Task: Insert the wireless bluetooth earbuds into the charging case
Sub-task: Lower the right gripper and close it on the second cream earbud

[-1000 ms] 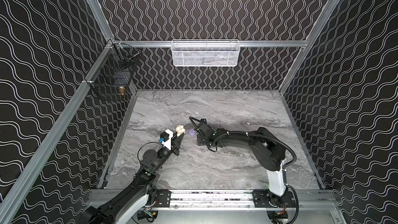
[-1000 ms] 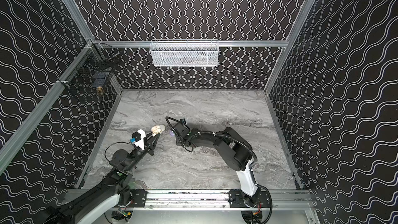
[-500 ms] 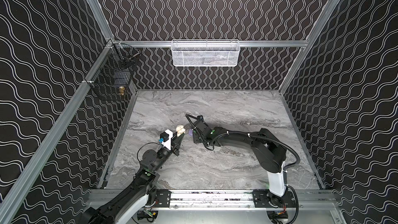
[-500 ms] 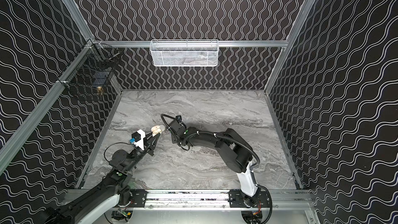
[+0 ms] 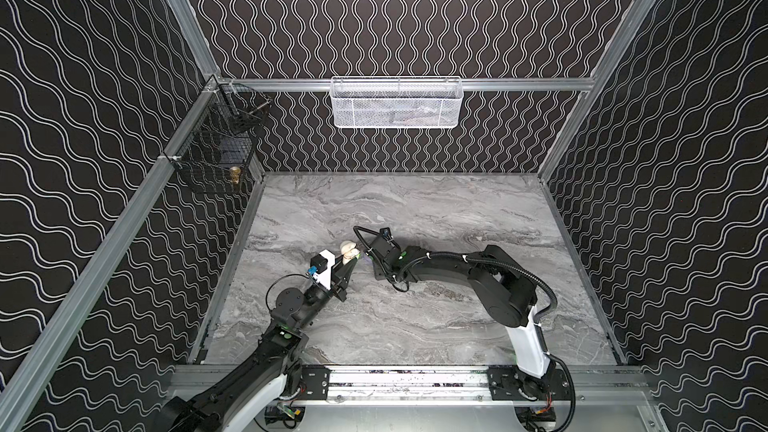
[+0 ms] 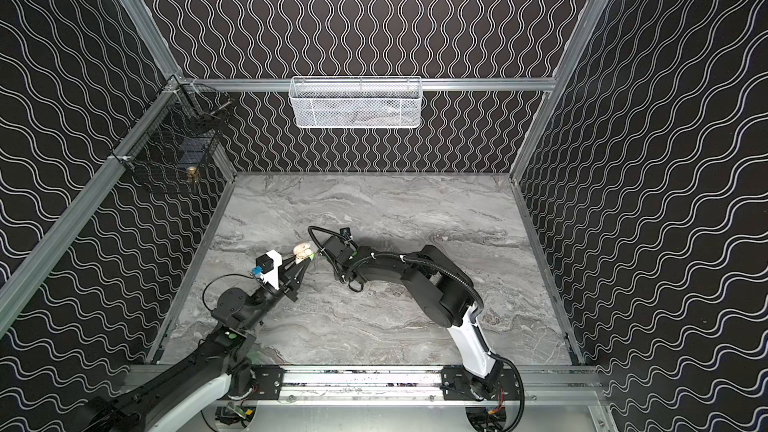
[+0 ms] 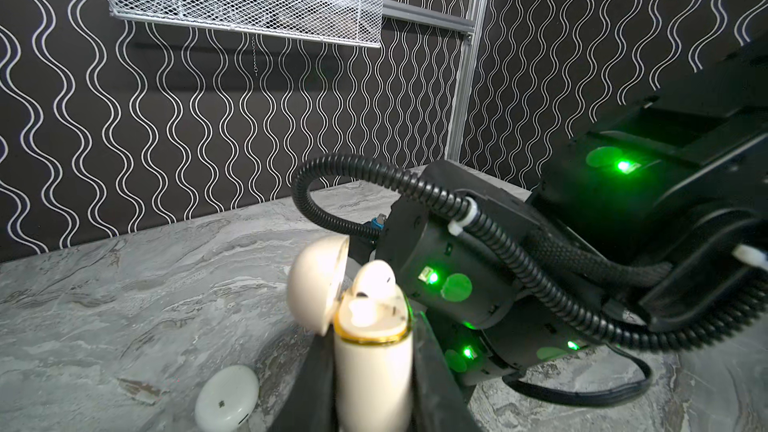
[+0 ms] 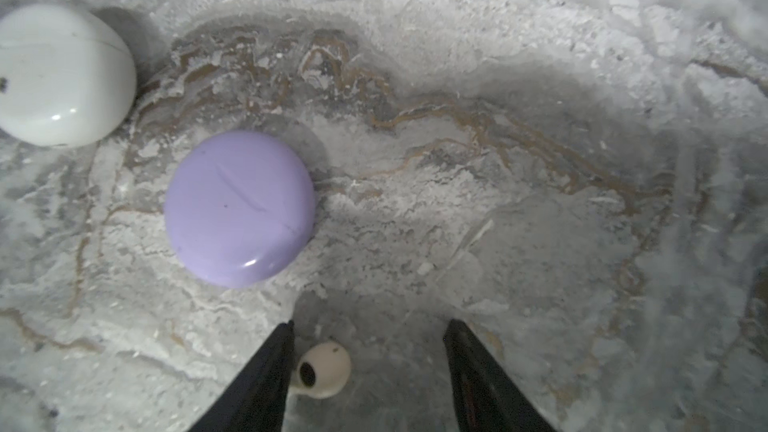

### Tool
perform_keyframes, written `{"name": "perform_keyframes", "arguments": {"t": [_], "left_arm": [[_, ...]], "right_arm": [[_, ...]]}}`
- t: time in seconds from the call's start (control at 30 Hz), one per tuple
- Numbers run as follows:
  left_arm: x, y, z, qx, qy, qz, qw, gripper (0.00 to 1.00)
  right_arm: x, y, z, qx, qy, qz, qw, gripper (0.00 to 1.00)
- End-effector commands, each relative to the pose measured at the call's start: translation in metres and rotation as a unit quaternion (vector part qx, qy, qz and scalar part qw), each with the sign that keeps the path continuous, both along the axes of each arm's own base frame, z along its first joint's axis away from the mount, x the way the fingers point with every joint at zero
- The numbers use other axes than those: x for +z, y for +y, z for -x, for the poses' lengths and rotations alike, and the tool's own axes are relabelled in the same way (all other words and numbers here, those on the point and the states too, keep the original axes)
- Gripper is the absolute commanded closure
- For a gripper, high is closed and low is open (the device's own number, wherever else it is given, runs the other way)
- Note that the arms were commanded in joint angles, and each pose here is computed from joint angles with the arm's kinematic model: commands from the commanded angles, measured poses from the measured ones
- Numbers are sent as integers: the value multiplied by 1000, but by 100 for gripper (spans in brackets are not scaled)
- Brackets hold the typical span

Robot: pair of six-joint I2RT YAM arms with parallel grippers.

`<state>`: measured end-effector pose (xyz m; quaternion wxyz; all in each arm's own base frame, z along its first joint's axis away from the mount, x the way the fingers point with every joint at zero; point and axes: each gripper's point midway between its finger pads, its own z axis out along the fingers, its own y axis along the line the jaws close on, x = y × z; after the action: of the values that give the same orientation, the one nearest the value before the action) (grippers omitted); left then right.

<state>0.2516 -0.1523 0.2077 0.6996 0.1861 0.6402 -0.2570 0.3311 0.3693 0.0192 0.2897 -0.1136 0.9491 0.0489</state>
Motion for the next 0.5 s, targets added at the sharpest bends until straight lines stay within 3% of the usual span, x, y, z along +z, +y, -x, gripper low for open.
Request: {"name": "perform_keyframes", "arguments": {"t": [0.0,0.47], "left_arm": [[12,1,1,2,-21,4,1000,100],[15,1,3,-2,-26,6,1000,100]], "right_arm": [[-1,-11,5,-10,2,15,1000,39],[28,-34,11,-24,-25,12,999,40]]}}
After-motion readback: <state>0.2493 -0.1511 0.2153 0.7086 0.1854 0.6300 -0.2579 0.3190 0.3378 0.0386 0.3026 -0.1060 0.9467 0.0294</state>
